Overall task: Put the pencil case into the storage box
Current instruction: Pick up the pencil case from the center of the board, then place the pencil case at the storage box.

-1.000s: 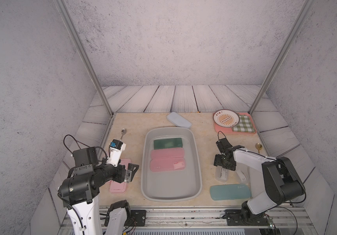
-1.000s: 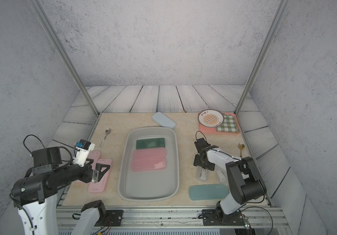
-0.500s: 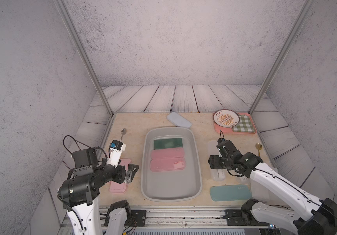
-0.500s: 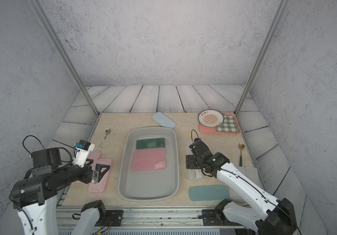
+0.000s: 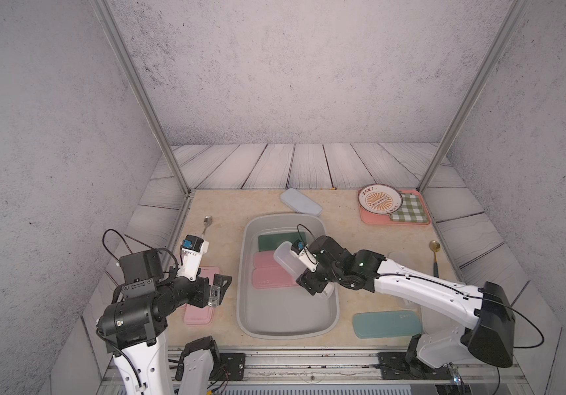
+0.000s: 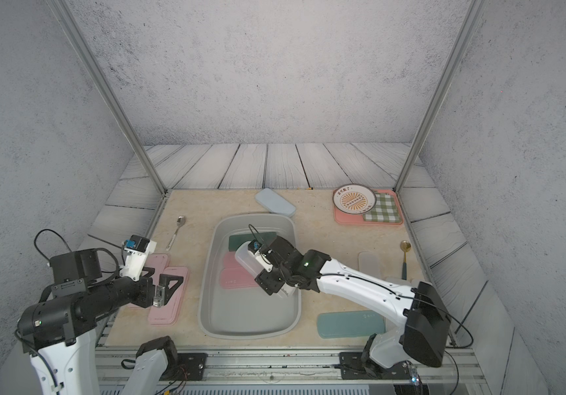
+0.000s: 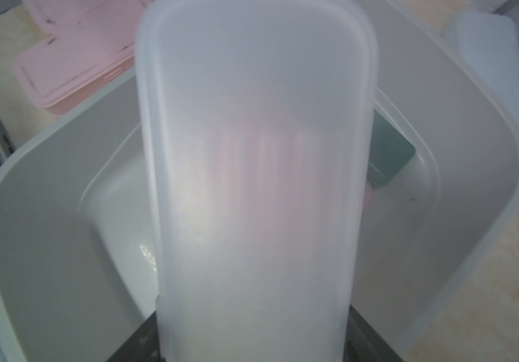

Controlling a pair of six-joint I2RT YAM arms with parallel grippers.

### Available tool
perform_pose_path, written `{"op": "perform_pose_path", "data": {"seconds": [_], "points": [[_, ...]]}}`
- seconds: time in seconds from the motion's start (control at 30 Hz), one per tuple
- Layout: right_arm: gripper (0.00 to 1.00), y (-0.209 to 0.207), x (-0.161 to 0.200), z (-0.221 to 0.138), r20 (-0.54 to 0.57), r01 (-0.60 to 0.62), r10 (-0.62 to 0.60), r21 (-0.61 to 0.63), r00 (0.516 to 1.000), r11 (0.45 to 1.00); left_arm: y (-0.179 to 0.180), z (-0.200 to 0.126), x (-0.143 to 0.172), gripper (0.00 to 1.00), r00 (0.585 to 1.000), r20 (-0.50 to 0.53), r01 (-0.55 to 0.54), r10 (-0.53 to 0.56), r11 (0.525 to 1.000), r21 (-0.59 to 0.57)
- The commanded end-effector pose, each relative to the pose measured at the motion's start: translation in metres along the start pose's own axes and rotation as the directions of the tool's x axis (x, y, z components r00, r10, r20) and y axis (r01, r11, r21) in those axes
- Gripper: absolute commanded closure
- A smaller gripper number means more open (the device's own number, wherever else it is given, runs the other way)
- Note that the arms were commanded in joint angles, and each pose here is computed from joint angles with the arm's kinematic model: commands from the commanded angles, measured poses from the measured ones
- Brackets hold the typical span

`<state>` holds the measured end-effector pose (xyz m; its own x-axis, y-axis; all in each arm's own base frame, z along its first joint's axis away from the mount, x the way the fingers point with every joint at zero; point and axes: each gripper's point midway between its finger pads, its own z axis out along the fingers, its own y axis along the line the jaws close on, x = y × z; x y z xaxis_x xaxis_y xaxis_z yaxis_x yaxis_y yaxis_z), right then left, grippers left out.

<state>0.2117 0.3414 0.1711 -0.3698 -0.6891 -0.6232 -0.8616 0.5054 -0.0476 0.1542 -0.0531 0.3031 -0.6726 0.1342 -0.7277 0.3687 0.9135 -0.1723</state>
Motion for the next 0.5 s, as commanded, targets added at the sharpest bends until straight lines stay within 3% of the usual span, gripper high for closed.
{"op": "perform_pose_path", "data": {"seconds": [0.0,0.17,0.3,0.47], "points": [[0.34,0.021,-0.001,0.028,0.012,0.24,-0.239,-0.081,0.971,0.967,0.002,0.002,-0.001,0.0,1.0,0.005,0.02,-0.02,1.0,0.004],[0.34,0.039,0.019,0.06,-0.054,0.374,-0.388,-0.174,0.92,0.911,0.003,0.003,-0.001,0.0,1.0,0.002,0.025,-0.025,1.0,0.003],[0.33,0.045,0.039,0.089,-0.172,0.481,-0.507,-0.172,0.844,0.859,0.003,0.003,-0.001,0.0,1.0,0.0,0.027,-0.027,1.0,0.005],[0.32,0.047,0.057,0.114,-0.254,0.535,-0.566,-0.186,0.784,0.824,0.002,0.002,-0.001,0.0,1.0,0.006,0.024,-0.024,1.0,0.004]]}}
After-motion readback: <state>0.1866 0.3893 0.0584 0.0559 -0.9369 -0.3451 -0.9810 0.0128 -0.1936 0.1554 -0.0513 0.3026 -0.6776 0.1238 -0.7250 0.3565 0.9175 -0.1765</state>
